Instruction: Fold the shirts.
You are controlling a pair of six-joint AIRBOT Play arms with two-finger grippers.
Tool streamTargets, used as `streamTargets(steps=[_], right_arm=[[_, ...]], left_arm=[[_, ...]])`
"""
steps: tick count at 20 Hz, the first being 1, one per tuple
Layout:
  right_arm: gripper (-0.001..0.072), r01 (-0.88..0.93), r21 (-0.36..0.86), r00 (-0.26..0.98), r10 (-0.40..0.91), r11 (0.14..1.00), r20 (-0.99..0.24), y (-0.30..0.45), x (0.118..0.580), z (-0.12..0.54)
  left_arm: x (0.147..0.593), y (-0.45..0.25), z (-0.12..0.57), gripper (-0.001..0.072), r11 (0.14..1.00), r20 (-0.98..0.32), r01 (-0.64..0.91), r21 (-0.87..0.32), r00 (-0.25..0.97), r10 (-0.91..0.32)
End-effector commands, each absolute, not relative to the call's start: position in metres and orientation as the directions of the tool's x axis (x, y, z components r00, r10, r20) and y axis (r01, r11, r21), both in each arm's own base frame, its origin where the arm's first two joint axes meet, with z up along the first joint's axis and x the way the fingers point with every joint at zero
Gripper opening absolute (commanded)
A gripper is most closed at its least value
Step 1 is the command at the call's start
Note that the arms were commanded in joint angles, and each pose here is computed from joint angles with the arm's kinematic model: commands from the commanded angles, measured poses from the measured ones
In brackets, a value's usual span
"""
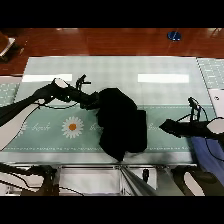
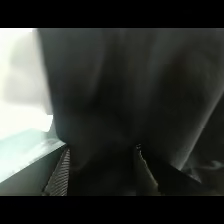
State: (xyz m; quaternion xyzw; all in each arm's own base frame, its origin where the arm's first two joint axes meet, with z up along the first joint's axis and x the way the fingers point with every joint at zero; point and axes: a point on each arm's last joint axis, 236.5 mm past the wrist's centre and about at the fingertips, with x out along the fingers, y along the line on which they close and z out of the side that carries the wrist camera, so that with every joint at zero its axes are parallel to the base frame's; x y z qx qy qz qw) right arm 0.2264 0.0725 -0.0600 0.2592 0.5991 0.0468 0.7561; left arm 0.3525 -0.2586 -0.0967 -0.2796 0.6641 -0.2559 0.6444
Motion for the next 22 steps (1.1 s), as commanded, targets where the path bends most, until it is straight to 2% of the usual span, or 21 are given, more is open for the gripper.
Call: streamTargets(steps=[1,2,4,6,7,10,14,18,19,20,21,22], right_arm=[[0.0411,0.238,0.445,0.255,0.386,0.863,-0.886,0.074,0.221,-0.061],[0.0411,0.237,0.446,0.238,0.393,0.863,-0.888,0.075,0.217,-0.062],[0.0411,0.247,0.455,0.197,0.415,0.856,-0.888,0.081,0.207,-0.068],[0.0411,0.262,0.478,0.139,0.457,0.838,-0.878,0.090,0.197,-0.077],[0.0410,0.261,0.499,0.114,0.487,0.827,-0.866,0.097,0.194,-0.079],[0.0410,0.264,0.557,0.084,0.556,0.788,-0.827,0.113,0.194,-0.082],[0.0410,0.188,0.553,-0.061,0.571,0.812,-0.818,0.148,0.171,-0.097],[0.0402,0.207,0.569,-0.102,0.596,0.796,-0.797,0.178,0.167,-0.113],[0.0368,0.202,0.599,-0.088,0.623,0.775,-0.777,0.188,0.171,-0.111],[0.0245,0.186,0.635,-0.074,0.655,0.750,-0.752,0.198,0.176,-0.106],[0.0072,0.145,0.667,-0.056,0.679,0.731,-0.732,0.206,0.183,-0.097],[0.0019,0.090,0.698,-0.046,0.703,0.711,-0.710,0.214,0.192,-0.083]], left_arm=[[0.348,-0.271,-0.100,0.0505,0.684,-0.682,-0.037,-0.729,-0.046,-0.730],[0.348,-0.270,-0.100,0.0493,0.685,-0.684,-0.037,-0.727,-0.045,-0.728],[0.350,-0.268,-0.100,0.0174,0.685,-0.684,-0.040,-0.727,-0.042,-0.728],[0.349,-0.268,-0.100,0.0047,0.685,-0.683,-0.026,-0.728,-0.044,-0.729],[0.348,-0.268,-0.099,0.0016,0.683,-0.682,-0.004,-0.731,-0.049,-0.730],[0.348,-0.268,-0.098,0.0016,0.681,-0.681,0.007,-0.732,-0.048,-0.731],[0.350,-0.265,-0.097,0.0016,0.681,-0.680,0.004,-0.733,-0.041,-0.732],[0.352,-0.262,-0.091,0.0016,0.676,-0.676,0.006,-0.736,-0.033,-0.736],[0.354,-0.261,-0.088,0.0016,0.676,-0.676,0.009,-0.737,-0.025,-0.737],[0.357,-0.260,-0.083,0.0016,0.674,-0.674,0.016,-0.739,-0.013,-0.739],[0.359,-0.258,-0.076,0.0016,0.671,-0.671,0.023,-0.741,0.002,-0.742],[0.364,-0.254,-0.067,0.0016,0.667,-0.667,0.032,-0.744,0.027,-0.745]])
